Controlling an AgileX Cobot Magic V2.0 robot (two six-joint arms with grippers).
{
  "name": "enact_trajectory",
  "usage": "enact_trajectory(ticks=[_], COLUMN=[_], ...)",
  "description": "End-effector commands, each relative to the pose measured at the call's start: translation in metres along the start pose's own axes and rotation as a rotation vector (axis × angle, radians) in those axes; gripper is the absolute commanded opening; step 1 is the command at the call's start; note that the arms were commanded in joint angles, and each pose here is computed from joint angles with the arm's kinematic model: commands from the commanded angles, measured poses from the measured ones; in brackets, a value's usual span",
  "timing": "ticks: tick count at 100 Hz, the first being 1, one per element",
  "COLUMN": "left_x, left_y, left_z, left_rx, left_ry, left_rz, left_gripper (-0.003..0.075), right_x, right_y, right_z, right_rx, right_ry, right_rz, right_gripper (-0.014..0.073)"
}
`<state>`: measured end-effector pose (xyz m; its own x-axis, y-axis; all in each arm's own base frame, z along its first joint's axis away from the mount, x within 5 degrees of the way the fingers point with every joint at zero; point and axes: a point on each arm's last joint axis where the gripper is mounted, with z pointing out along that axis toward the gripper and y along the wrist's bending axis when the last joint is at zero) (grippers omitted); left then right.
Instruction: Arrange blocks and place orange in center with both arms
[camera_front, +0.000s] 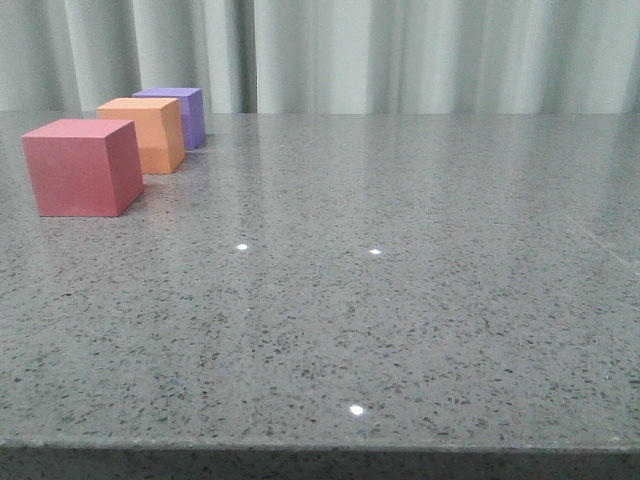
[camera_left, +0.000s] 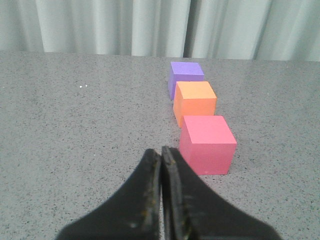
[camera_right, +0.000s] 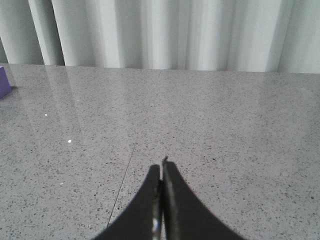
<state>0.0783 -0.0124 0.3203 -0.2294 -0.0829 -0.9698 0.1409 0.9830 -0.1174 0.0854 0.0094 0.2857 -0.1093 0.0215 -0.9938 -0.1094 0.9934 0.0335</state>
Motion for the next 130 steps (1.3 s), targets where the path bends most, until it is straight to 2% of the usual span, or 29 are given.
enact_trajectory(ticks=[1, 16, 37, 54, 82, 101, 130], left_x=[-0.014, -0.016, -0.004, 0.016, 0.062, 0.095, 0.116], left_y=[-0.003, -0.004, -0.004, 0.001, 0.012, 0.016, 0.018], left_z=[-0.002, -0.002, 0.004, 0.002, -0.004, -0.005, 0.0], left_rx=[0.025, 0.037, 0.069, 0.038, -0.055, -0.064, -0.066], left_ry=[-0.087, -0.131, -0.236, -0.332, -0.342, -0.346, -0.364], left_rz=[-0.016, -0.007, -0.048, 0.02, 0.006, 0.028, 0.082], left_gripper=[-0.002, -0.002, -0.002, -0.002, -0.002, -0.002, -0.002], right_x=[-0.014, -0.014, -0.014, -0.014, -0.014, -0.014, -0.014], right_y=[0.002, 0.002, 0.002, 0.002, 0.002, 0.002, 0.002], right_z=[0.0, 0.0, 0.0, 0.0, 0.0, 0.0, 0.0], right_rx=[-0.015, -0.015, -0.015, -0.015, -0.015, -0.015, -0.015], right_ry=[-0.082, -0.082, -0.082, -0.082, -0.082, -0.082, -0.082], right_rz=[-0.02, -0.02, -0.02, -0.02, -0.02, -0.02, -0.02], right_gripper=[-0.0069, -0.0069, -0.0069, -0.0069, -0.0069, -0.0069, -0.0069])
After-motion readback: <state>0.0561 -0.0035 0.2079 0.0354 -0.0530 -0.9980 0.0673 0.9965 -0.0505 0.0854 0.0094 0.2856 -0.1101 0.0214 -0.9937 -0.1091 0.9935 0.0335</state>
